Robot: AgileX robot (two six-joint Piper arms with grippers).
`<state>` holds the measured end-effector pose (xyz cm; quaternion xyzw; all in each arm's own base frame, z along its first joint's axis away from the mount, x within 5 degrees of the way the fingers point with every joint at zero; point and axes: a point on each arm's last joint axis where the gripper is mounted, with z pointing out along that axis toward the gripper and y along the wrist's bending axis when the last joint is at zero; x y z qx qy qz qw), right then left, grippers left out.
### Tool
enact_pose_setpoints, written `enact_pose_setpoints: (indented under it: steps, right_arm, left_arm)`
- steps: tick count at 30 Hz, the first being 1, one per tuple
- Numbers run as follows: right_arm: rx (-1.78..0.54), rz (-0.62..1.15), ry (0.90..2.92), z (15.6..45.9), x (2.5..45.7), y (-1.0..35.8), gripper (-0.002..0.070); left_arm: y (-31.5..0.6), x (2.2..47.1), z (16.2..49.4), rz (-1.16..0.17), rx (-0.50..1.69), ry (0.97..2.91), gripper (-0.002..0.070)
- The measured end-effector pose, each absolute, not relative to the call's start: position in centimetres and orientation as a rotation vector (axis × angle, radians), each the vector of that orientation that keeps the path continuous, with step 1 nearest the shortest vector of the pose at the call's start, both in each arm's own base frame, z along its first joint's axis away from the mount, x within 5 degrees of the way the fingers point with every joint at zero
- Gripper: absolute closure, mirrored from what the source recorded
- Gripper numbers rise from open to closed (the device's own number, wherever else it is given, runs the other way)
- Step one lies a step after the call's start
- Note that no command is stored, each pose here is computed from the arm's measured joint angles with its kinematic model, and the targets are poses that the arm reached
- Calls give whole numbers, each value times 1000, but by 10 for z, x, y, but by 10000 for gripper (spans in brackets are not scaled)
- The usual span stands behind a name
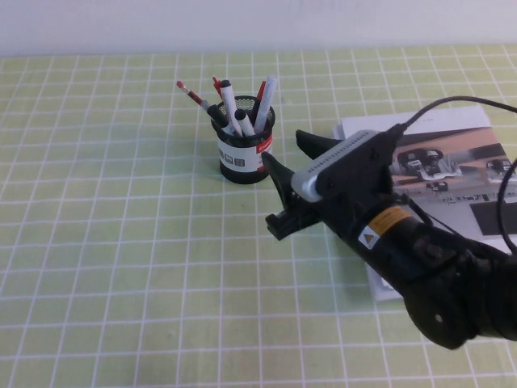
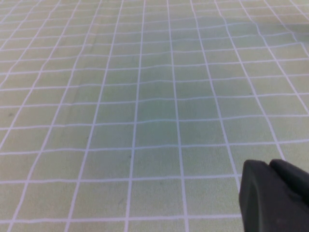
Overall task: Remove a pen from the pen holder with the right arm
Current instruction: 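Take a marker out of the pen holder and lay it on the table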
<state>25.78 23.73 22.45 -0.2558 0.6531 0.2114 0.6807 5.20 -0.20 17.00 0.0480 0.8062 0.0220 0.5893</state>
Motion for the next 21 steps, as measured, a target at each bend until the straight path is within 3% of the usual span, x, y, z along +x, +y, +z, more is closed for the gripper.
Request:
enact_pose_setpoints:
  steps: [11,21]
  right_arm:
    - [-627,448,1523,215,312,275,323]
    - [-676,398,1587,203,347,288,349]
  left_arm:
    - [-2,52,170,51,112,1877,681]
    - [-2,52,170,51,112,1877,681]
